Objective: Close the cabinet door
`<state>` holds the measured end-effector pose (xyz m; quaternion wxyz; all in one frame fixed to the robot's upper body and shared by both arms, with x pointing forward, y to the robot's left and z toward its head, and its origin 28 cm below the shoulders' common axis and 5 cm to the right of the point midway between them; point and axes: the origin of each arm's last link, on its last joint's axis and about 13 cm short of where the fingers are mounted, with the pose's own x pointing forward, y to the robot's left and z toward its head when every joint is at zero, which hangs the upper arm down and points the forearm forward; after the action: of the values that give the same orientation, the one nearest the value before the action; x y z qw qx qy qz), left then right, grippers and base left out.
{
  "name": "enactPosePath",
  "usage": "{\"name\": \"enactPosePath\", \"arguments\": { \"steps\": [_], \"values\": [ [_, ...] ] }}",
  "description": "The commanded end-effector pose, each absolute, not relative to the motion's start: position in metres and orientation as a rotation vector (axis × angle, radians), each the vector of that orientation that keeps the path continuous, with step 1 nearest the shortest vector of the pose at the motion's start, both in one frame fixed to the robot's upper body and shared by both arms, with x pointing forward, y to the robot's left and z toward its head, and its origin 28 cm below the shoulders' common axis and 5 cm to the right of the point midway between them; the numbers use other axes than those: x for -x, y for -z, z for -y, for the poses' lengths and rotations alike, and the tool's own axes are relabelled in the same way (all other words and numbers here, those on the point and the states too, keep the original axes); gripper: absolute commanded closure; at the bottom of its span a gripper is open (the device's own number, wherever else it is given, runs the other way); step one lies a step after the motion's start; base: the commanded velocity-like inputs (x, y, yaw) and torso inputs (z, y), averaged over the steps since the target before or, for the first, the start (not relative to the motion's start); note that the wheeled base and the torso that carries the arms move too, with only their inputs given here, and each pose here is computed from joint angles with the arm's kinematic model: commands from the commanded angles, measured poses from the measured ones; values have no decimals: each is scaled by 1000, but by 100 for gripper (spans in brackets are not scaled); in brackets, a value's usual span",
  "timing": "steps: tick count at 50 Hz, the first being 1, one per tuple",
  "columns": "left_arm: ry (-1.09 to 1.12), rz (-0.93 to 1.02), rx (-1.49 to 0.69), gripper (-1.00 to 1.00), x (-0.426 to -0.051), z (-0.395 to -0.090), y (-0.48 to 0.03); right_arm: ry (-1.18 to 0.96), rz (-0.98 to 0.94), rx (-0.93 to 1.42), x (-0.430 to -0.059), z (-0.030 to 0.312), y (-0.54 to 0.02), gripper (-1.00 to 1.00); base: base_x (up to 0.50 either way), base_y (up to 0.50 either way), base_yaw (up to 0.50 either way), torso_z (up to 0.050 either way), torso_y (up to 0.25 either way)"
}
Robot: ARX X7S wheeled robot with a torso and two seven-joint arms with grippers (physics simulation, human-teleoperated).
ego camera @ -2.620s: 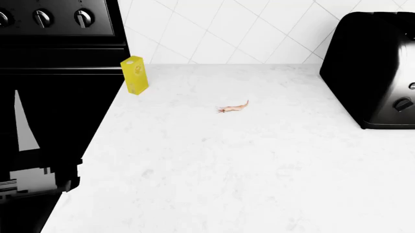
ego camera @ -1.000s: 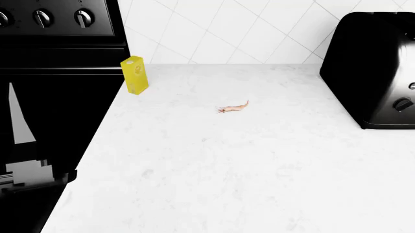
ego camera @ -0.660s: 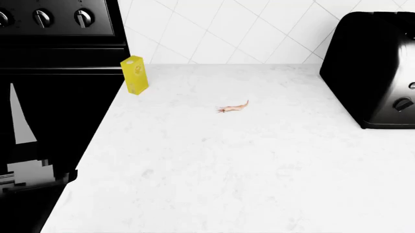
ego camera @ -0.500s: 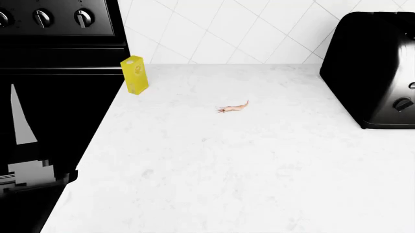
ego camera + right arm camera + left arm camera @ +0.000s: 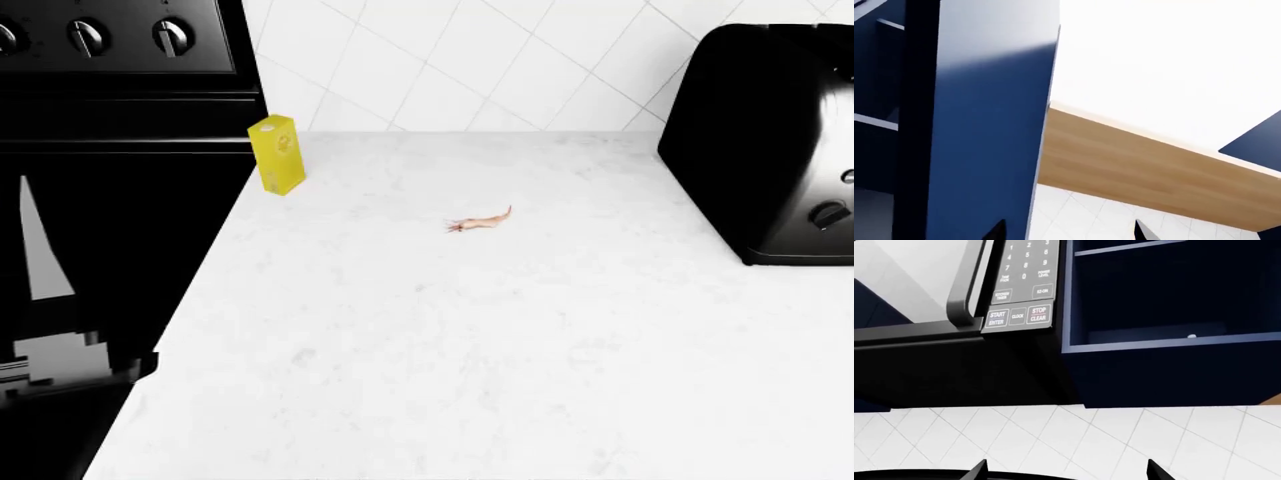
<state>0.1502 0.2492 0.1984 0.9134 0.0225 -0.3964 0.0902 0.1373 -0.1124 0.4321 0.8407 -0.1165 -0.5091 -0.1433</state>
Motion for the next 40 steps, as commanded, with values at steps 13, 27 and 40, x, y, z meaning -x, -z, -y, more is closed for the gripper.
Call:
{"name": "enactPosePath", "arguments": {
  "steps": [13,27,40],
  "values": [
    [-195,823,-39,-100,-148,-252,-200,251,1141,150,-126,101,-465,-100,1,2,2,3,1],
    [-207,833,-32,-100,-145,-256,-203,144,1085,105,-133,89,-476,-100,1,2,2,4,2],
    [-216,836,-27,-100,-145,-258,-203,13,1032,20,-134,82,-485,-100,2,2,3,2,2]
  ]
}}
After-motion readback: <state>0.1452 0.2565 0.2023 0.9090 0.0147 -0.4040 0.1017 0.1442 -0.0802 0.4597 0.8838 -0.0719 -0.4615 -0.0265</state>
